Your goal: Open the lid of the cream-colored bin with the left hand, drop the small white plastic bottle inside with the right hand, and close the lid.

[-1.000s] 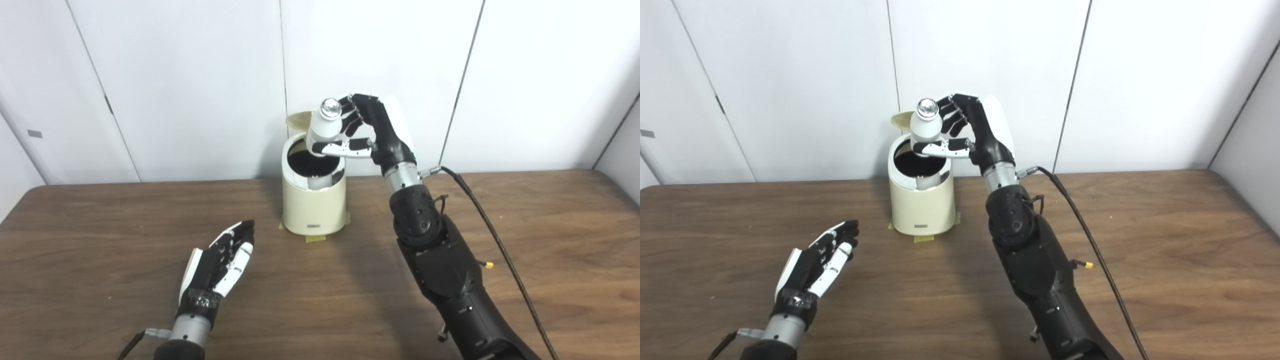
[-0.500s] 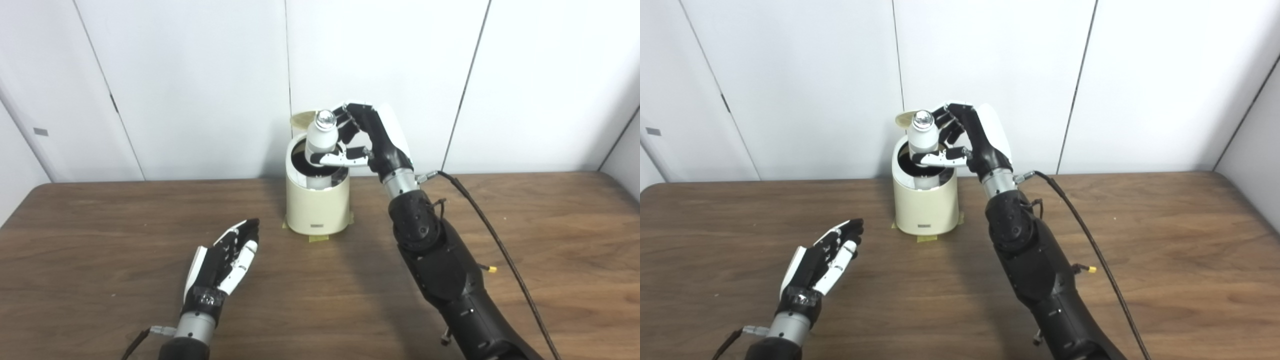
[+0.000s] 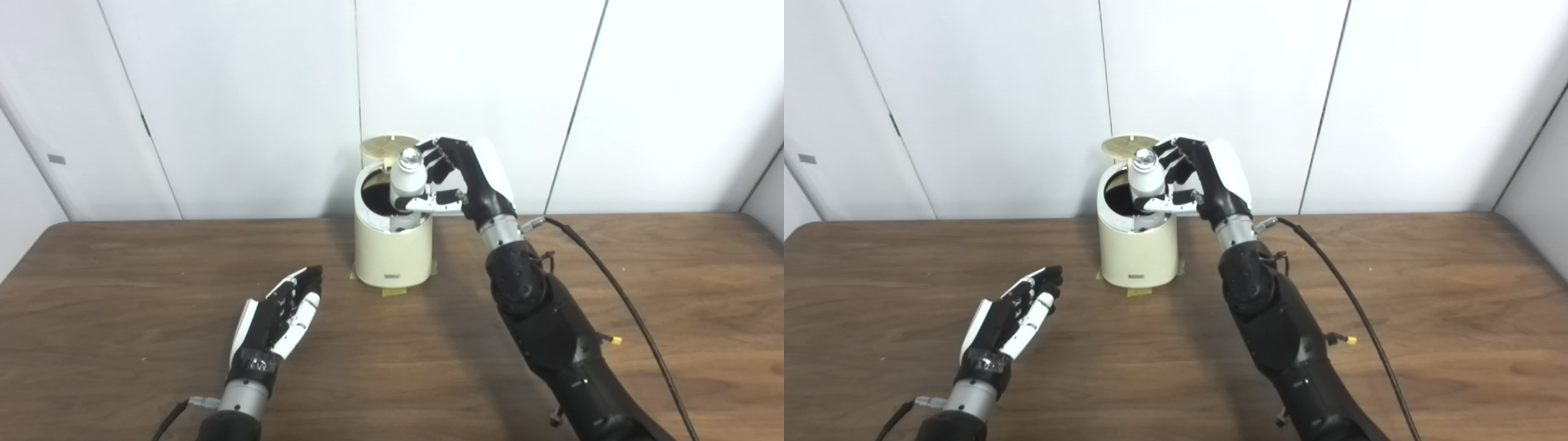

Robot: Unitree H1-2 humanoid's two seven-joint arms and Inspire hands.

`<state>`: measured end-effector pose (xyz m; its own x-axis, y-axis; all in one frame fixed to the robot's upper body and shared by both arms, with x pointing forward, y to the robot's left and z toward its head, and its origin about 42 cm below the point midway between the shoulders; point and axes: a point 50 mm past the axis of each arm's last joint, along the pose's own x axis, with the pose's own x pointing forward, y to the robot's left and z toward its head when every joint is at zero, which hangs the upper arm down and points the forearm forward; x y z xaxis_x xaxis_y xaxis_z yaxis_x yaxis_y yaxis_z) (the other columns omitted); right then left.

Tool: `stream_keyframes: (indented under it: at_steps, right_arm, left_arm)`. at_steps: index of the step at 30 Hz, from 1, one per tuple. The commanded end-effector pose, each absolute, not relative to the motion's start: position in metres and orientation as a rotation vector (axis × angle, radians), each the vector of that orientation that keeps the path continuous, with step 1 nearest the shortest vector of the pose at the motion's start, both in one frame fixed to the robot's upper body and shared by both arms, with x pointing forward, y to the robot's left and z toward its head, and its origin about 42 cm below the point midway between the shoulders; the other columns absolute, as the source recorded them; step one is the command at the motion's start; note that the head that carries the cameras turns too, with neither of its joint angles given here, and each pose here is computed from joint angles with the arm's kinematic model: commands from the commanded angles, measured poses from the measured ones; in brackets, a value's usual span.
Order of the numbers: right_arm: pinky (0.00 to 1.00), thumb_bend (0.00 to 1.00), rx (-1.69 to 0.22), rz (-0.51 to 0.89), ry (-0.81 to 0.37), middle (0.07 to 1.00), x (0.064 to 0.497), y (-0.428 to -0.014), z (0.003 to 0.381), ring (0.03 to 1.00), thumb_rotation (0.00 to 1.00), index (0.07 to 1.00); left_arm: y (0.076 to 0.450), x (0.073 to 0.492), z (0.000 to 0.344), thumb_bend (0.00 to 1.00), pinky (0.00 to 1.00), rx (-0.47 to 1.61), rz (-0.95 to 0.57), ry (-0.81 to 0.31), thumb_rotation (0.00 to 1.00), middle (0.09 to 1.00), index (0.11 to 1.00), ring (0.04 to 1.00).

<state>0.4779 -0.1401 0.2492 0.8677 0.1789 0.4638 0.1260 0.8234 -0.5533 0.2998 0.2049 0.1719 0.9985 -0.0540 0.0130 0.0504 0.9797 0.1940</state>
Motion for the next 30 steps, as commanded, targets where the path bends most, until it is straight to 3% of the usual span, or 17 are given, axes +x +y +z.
stream_keyframes:
  at_steps: [1,7,11,13,18,30]
  right_arm:
    - [0.47,0.52,-0.631,0.024,-0.681,0.482,0.48,-0.139,0.277,0.449,0.0,0.523]
    - [0.49,0.52,-0.708,0.044,-0.713,0.496,0.477,-0.144,0.273,0.452,0.0,0.503]
    - [0.51,0.53,-0.76,0.038,-0.701,0.501,0.476,-0.148,0.272,0.571,0.0,0.49]
    - [0.59,0.53,-0.79,0.034,-0.69,0.631,0.476,-0.149,0.271,0.66,0.11,0.494]
    - [0.75,0.52,-0.851,0.039,-0.661,0.751,0.476,-0.154,0.269,0.792,0.15,0.496]
    - [0.75,0.52,-0.864,0.049,-0.628,0.758,0.476,-0.154,0.272,0.799,0.15,0.496]
  left_arm:
    - [0.201,0.304,0.191,0.33,0.82,0.177,-0.054,-0.099,0.58,0.854,0.856,0.846]
    - [0.2,0.304,0.189,0.32,0.81,0.187,-0.056,-0.105,0.54,0.858,0.848,0.851]
    - [0.199,0.304,0.189,0.33,0.82,0.18,-0.056,-0.099,0.54,0.853,0.864,0.851]
    - [0.199,0.304,0.189,0.33,0.82,0.176,-0.057,-0.099,0.54,0.85,0.87,0.848]
    - [0.198,0.303,0.189,0.33,0.81,0.169,-0.053,-0.098,0.51,0.845,0.874,0.836]
    - [0.198,0.304,0.189,0.34,0.81,0.177,-0.055,-0.1,0.47,0.833,0.874,0.835]
